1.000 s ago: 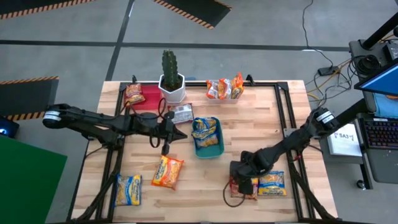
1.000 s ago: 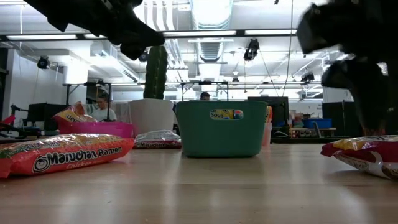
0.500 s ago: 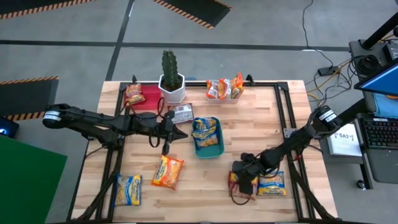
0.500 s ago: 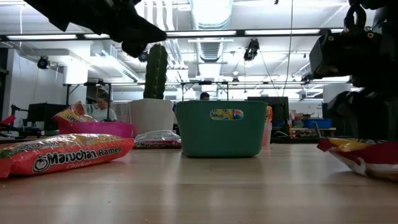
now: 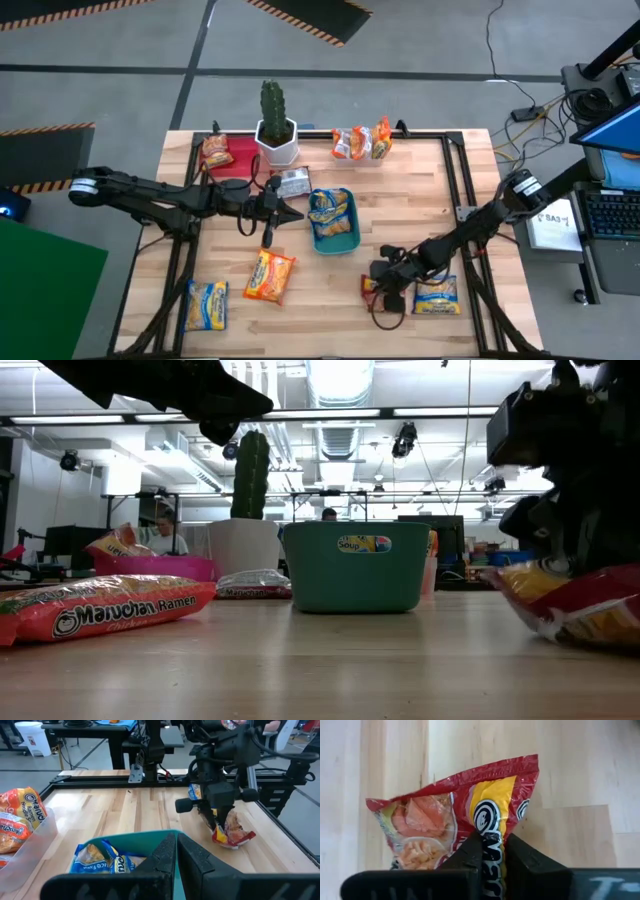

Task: Sort Maruchan noodles
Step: Put the red noodle pack into the pink bin

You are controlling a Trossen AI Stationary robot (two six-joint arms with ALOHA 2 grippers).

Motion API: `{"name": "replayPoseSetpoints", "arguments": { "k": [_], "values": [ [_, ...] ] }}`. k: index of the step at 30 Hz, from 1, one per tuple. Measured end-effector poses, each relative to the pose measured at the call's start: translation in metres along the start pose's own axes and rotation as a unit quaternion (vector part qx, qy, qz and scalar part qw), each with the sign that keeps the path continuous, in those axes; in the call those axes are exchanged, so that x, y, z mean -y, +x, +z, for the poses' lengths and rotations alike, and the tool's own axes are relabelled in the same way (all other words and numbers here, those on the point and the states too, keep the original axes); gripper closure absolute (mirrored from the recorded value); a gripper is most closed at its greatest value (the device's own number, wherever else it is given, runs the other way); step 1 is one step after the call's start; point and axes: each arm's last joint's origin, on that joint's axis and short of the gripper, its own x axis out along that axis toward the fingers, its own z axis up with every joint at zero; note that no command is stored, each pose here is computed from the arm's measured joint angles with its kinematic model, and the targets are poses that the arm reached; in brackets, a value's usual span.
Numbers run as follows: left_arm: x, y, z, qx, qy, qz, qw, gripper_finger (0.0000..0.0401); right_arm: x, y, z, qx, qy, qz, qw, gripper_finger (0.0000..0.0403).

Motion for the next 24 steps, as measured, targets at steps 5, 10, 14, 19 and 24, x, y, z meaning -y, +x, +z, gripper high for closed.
{"name": "replayPoseSetpoints", "arguments": {
  "k": [5,10,14,19,24],
  "values": [
    [0.000,0.000,0.000,0.002,0.000,0.000,1.000,0.0401,-0.004,-0.023,0.009,0.043,-0.004,0.025,0.999,0.0369],
    [0.000,0.000,0.001,0.004,-0.001,0.000,1.000,0.0401,-0.007,-0.054,0.020,0.121,-0.021,0.032,0.992,0.0372],
    [0.000,0.000,0.001,0.004,-0.007,0.000,1.000,0.0401,-0.008,-0.076,0.030,0.204,-0.061,0.013,0.977,0.0372],
    [0.000,0.000,0.002,0.011,-0.007,0.000,1.000,0.0401,-0.013,-0.094,0.047,0.328,-0.130,-0.042,0.935,0.0377],
    [0.000,0.000,0.009,0.049,-0.006,-0.001,0.999,0.0401,-0.008,-0.100,0.064,0.405,-0.166,-0.158,0.885,0.0383]
  ]
}}
